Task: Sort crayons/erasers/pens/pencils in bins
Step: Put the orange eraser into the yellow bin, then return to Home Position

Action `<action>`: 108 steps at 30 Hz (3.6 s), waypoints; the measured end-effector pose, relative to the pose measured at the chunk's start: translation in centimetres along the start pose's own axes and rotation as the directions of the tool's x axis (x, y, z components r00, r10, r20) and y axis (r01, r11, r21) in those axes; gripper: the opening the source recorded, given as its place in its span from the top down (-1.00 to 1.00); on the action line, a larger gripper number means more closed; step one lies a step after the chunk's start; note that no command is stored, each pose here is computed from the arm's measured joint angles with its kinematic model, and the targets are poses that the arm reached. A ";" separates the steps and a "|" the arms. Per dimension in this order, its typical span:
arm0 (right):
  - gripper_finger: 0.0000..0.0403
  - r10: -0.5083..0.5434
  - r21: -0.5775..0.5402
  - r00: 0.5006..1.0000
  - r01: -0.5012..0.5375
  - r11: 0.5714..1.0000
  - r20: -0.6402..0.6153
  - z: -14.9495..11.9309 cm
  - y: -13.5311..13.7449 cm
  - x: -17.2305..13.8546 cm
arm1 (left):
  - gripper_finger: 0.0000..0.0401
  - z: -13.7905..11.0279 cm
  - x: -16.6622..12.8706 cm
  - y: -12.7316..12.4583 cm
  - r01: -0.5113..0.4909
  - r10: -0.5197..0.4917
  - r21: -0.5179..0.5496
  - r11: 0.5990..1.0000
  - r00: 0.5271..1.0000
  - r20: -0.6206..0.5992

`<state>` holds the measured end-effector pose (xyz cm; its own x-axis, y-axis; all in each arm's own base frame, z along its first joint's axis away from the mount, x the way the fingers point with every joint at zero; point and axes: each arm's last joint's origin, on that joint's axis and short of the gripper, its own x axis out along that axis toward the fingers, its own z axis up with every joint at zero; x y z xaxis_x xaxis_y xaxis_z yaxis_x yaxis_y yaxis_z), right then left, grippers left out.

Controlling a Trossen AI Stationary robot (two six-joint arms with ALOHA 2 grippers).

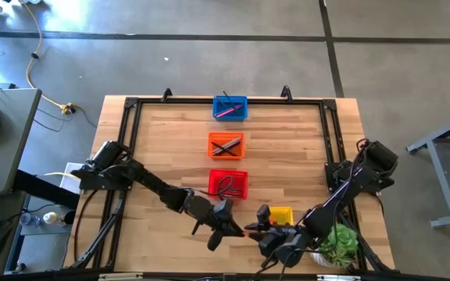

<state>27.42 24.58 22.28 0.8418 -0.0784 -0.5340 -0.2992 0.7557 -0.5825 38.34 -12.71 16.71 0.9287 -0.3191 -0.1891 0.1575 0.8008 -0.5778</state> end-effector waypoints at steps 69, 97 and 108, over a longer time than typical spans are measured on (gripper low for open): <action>0.41 0.511 0.633 0.746 -0.157 0.758 -0.427 -9.5 -5.5 0.8 | 0.98 0.1 -18.1 5.6 -0.327 0.268 0.341 0.881 0.940 0.209; 1.00 -0.096 0.468 0.966 -0.028 0.883 0.238 -19.0 -18.3 -7.2 | 1.00 0.0 -28.1 8.8 -0.462 0.310 0.389 0.797 0.866 0.393; 1.00 -0.355 0.544 0.900 0.173 0.821 0.251 -22.8 -17.0 -9.1 | 1.00 0.2 -29.8 10.0 -0.494 0.329 0.352 0.795 0.838 0.435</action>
<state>14.66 -2.39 23.08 0.9770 -0.1759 -0.1202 0.1438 0.9607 -0.2376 12.34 4.87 16.70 0.9763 0.2164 -0.0029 -0.2158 0.9726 -0.0864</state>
